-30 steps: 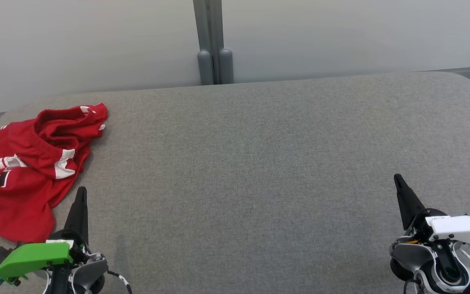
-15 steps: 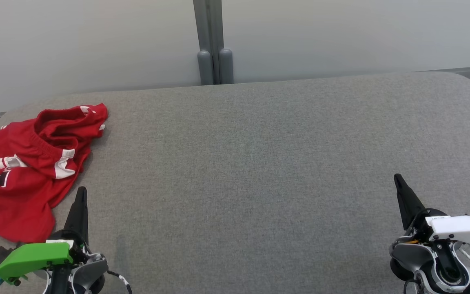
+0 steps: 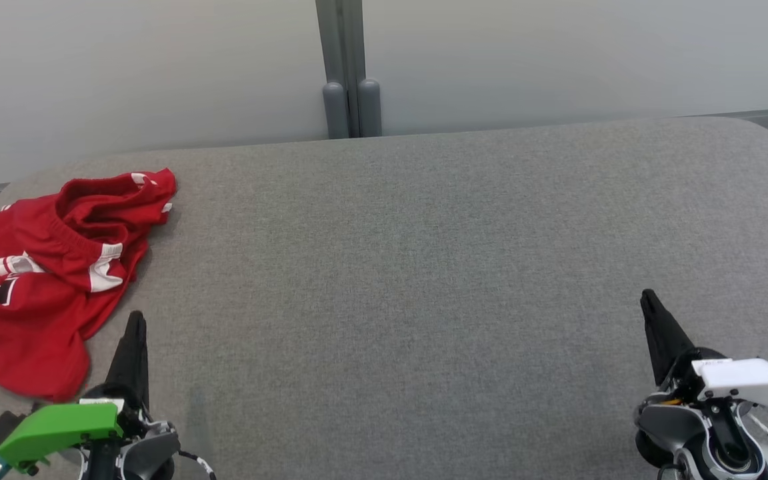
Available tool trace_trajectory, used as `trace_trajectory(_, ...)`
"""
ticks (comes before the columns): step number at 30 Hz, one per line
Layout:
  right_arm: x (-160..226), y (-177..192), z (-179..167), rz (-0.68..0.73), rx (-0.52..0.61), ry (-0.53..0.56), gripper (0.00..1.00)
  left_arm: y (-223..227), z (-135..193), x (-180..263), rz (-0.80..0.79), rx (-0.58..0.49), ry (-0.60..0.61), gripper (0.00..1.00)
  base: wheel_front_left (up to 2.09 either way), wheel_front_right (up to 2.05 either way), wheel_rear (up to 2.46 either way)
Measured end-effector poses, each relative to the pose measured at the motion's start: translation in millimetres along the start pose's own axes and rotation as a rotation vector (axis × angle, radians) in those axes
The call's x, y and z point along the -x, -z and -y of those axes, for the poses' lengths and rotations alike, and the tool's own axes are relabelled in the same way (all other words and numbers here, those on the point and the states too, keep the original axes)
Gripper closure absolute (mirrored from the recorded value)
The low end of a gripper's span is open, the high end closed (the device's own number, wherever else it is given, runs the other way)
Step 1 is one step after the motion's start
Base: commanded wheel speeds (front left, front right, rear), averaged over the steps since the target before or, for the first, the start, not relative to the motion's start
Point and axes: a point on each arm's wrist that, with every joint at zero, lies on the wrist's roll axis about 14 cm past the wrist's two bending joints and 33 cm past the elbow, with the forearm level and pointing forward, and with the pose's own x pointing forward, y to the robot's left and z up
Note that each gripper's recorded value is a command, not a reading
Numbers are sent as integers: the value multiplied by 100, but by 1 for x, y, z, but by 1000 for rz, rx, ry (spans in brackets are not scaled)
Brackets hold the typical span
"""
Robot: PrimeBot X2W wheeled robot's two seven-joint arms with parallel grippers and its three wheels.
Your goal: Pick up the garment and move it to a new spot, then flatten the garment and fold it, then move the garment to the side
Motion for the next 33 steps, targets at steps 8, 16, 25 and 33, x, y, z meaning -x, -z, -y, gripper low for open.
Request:
trace_trajectory(8, 6, 6, 15, -1, 18, 43, 0, 5, -15, 7, 5, 0, -43, 0, 0, 0, 0)
trace_trajectory(16, 6, 10, 12, -2, 165, 38, 0, 10, -16, 8, 3, -75, -49, 0, 0, 0, 0)
trace_trajectory(25, 4, 18, 3, -20, 437, 9, 0, 12, -19, 10, 2, -287, -62, 0, 0, 0, 0)
trace_trajectory(33, 3, 24, -4, -36, 640, -24, 0, 14, -22, 13, -8, -472, -66, 0, 0, 0, 0)
